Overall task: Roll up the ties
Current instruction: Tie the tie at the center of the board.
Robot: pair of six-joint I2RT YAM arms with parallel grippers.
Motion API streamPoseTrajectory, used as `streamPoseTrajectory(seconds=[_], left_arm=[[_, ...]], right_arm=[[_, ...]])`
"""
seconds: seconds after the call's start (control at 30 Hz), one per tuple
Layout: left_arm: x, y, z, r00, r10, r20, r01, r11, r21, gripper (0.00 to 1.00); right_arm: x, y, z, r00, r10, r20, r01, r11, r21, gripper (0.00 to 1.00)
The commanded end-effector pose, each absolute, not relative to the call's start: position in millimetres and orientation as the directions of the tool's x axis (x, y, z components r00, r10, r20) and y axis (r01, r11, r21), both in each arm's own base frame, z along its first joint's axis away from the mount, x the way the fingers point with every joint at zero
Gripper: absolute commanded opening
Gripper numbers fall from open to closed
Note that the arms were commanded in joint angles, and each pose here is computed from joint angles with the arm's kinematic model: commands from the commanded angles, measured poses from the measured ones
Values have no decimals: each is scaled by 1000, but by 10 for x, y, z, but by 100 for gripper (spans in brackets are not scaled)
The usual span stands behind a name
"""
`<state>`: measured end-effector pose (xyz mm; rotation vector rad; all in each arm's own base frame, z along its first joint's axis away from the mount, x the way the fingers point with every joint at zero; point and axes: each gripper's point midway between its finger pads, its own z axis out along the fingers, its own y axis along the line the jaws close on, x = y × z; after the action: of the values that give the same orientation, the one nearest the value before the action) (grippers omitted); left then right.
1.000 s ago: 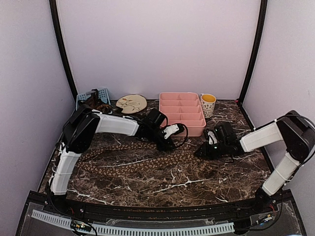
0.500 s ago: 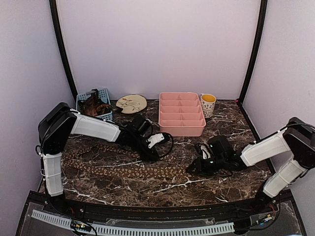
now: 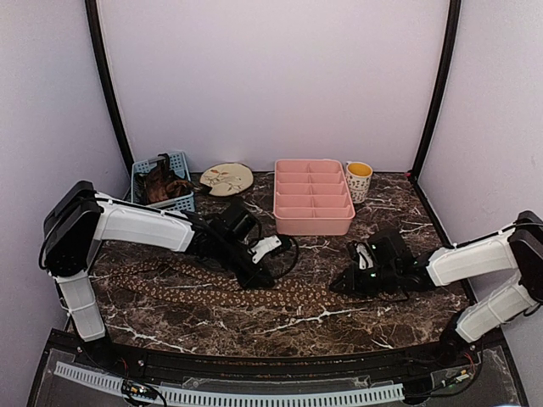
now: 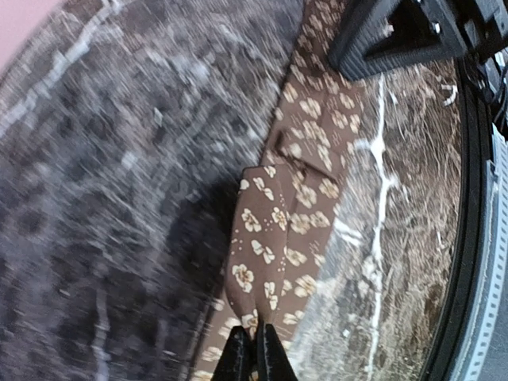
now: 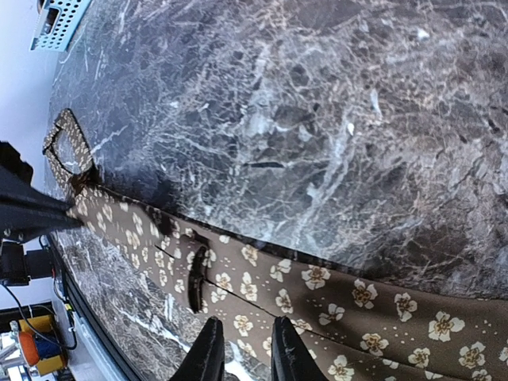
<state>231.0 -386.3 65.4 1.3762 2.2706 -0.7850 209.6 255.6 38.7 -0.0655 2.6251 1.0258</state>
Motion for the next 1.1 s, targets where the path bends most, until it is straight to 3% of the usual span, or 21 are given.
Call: streamPoseTrajectory(seconds=[0.0,0.57,1.07], left_arm=[[2097,-3914,684,-512,655,-556,859,374,-350,0],[2019,-4081,436,-587,636,-501,807,413,-423,0],[2004,-4320,444,-610,594,-525,789,389,-476,0]], right_arm=[[2077,2533,296,-951,70,-303,-154,742,652,21],[2038,2548,223,-957,57,-283,-151,736,660,20],[1972,2564,126,-968,49,-245,-134,728,673,20]])
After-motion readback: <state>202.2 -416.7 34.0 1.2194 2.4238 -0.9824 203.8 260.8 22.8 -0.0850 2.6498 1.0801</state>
